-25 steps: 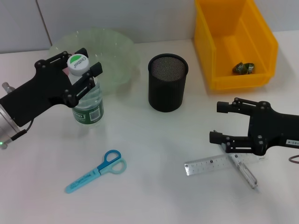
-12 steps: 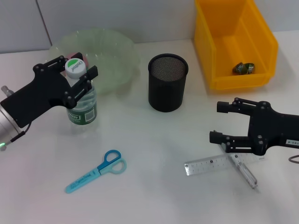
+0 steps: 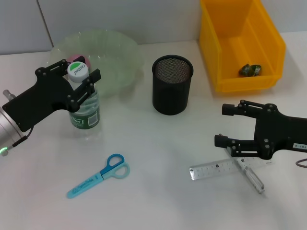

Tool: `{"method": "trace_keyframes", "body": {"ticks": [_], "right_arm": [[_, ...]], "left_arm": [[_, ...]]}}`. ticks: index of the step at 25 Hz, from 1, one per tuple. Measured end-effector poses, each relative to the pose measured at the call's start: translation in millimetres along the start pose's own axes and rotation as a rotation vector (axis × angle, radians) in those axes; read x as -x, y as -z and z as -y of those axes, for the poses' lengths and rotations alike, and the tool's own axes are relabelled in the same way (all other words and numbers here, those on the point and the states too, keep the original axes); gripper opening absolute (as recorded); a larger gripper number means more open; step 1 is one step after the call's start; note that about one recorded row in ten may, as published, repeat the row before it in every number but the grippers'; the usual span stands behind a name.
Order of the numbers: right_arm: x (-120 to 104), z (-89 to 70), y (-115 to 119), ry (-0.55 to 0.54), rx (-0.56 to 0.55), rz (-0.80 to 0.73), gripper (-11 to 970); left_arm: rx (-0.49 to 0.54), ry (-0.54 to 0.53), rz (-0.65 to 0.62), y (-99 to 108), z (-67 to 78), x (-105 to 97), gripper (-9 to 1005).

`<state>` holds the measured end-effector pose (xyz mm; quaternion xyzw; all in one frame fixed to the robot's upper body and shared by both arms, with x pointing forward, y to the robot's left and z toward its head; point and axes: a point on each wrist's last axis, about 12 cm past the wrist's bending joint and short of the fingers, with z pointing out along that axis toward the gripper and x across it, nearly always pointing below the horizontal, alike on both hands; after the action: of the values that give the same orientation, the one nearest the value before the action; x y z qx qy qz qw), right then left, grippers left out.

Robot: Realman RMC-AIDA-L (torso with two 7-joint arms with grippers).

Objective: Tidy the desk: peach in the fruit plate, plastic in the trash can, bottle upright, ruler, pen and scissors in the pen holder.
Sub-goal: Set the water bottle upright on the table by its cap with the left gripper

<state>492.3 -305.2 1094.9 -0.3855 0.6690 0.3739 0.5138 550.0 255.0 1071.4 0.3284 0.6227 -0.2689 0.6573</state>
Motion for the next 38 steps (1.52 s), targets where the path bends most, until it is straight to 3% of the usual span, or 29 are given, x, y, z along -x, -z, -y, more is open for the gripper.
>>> {"method": "trace_keyframes", "body": {"ticks": [38], "right_arm": [[-0.6, 0.4, -2.0, -0.007, 0.004, 0.002, 834]], "left_arm": [[0.046, 0.014, -0.050, -1.0, -3.7, -7.8, 435]]}}
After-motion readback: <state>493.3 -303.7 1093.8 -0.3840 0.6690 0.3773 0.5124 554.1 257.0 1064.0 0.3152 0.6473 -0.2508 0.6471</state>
